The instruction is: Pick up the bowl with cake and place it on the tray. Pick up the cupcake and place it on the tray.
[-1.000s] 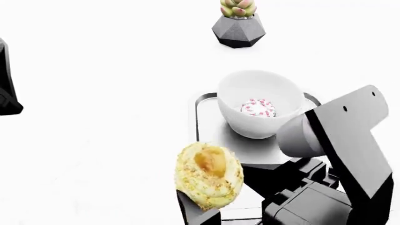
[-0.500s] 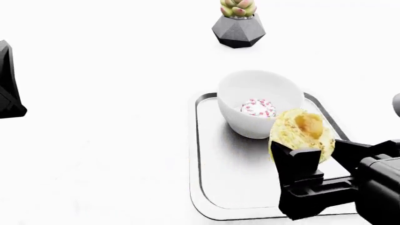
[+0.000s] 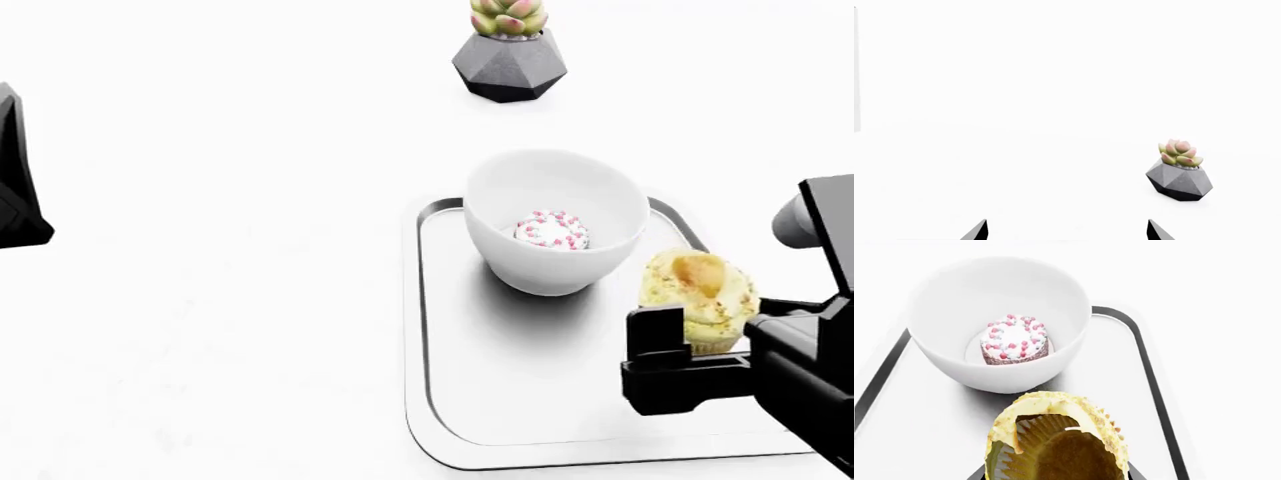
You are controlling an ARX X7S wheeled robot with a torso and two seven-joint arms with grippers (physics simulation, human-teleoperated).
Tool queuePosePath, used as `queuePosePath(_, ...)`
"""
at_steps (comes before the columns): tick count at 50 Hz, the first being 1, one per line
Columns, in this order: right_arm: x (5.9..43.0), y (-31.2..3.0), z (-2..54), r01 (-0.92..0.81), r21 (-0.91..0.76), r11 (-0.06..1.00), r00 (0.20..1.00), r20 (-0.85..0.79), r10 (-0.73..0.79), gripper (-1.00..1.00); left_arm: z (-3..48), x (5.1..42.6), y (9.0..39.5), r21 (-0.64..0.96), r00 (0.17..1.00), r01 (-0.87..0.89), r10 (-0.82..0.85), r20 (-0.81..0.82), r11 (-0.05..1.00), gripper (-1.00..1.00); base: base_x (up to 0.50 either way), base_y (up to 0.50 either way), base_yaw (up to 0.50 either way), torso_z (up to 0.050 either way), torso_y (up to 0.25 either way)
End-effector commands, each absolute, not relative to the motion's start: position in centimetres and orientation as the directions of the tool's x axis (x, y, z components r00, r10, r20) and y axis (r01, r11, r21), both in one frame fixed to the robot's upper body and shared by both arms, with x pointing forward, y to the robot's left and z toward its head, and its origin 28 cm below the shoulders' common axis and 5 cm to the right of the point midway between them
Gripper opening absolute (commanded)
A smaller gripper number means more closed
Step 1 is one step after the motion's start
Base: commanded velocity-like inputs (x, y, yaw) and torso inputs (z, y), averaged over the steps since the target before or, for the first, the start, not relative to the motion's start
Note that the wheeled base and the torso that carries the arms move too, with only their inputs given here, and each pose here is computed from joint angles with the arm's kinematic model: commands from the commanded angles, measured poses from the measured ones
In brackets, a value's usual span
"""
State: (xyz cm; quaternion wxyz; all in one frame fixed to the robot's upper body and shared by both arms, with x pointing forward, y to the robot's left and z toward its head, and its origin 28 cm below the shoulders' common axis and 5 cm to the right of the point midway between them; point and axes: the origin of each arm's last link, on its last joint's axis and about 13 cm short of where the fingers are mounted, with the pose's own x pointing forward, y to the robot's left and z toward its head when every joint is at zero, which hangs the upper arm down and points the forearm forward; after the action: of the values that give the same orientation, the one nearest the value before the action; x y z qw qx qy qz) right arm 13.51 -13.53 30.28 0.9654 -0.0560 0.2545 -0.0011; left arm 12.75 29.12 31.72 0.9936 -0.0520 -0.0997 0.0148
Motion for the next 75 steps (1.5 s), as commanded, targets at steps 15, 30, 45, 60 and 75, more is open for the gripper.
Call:
queuePosePath(15, 14.4, -13.5, 28.6, -0.025, -0.113, 0.993, 0.846, -0.531, -0.039, -1.00, 31.8, 12.8, 29.2, -0.107, 0.980, -0.021, 0.042, 0.197, 0.994, 1.00, 0.00, 0.00, 0.00, 0.000, 0.000)
queuePosePath(30, 14.4, -13.8, 28.7, -0.013, -0.096, 0.995, 0.853, -0.520, -0.040, -1.00, 31.8, 12.7, 29.2, -0.107, 0.980, -0.022, 0.043, 0.196, 0.994, 1.00, 0.00, 0.00, 0.00, 0.000, 0.000)
queuePosePath(45, 14.5, -13.6, 29.2, -0.017, -0.096, 0.995, 0.858, -0.512, -0.035, 1.00, 31.8, 12.6, 29.1, -0.108, 0.979, -0.020, 0.041, 0.199, 0.994, 1.00, 0.00, 0.00, 0.00, 0.000, 0.000)
queuePosePath(60, 13.3, -13.1, 32.2, -0.038, -0.109, 0.993, 0.898, -0.440, -0.014, 1.00, 31.8, 12.7, 29.2, -0.109, 0.980, -0.021, 0.042, 0.195, 0.994, 1.00, 0.00, 0.00, 0.00, 0.000, 0.000)
queuePosePath(75, 10.3, -12.9, 35.7, -0.039, -0.112, 0.993, 0.951, -0.309, 0.002, 1.00, 31.9, 12.5, 29.2, -0.113, 0.979, -0.020, 0.042, 0.200, 0.993, 1.00, 0.00, 0.00, 0.00, 0.000, 0.000)
